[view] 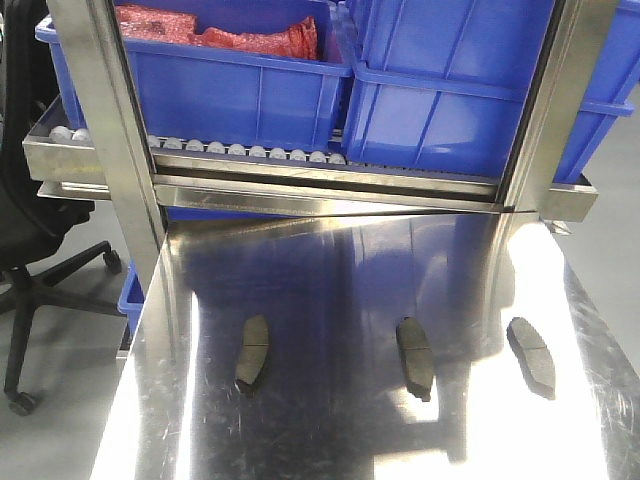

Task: Move and align brake pads A on conveyor
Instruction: 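Lift the grasped brake pad with the left gripper off the table, then move the right gripper toward the farthest brake pad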

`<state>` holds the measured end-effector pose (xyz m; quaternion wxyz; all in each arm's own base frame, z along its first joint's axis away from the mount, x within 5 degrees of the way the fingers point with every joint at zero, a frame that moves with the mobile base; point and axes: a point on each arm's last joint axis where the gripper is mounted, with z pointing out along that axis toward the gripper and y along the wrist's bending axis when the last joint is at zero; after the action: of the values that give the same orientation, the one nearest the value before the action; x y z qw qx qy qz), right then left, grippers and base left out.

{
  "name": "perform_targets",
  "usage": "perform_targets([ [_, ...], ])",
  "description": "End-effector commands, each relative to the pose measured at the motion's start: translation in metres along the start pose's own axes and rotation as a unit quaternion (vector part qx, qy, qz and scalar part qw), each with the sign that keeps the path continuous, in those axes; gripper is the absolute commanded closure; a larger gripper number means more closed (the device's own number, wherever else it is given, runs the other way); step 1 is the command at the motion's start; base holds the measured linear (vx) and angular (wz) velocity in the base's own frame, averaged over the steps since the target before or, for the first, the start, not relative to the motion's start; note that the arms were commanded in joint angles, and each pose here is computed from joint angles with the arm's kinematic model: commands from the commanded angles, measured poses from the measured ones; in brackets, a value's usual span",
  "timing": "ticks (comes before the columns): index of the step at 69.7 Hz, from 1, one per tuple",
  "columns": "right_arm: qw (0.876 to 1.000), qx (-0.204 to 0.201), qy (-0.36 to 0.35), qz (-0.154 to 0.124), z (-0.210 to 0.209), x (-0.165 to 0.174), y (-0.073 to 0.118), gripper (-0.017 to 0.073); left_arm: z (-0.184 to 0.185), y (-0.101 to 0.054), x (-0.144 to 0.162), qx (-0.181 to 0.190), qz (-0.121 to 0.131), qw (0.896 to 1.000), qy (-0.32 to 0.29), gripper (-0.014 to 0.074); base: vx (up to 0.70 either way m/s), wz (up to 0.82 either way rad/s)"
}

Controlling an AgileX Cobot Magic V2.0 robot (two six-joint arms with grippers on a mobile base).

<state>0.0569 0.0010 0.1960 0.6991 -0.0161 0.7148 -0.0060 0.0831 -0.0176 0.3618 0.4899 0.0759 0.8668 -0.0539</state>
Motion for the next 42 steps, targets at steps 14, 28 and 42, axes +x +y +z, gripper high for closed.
perform_targets([
  [14,0.999,0.004,-0.043,-0.004,-0.001,-0.006,-0.001,0.0567,-0.006,-0.001,-0.014,0.006,0.005,0.998,-0.058,0.0601,0.0,0.0],
  [28,0.999,0.004,-0.043,-0.003,-0.001,-0.006,-0.001,0.0567,-0.006,-0.001,-0.014,0.006,0.005,0.998,-0.058,0.06,0.0,0.0],
  [42,0.992,0.012,-0.119,0.029,-0.003,-0.02,-0.003,0.0566,-0.006,-0.001,-0.014,0.006,0.005,0.998,-0.058,0.06,0.0,0.0],
])
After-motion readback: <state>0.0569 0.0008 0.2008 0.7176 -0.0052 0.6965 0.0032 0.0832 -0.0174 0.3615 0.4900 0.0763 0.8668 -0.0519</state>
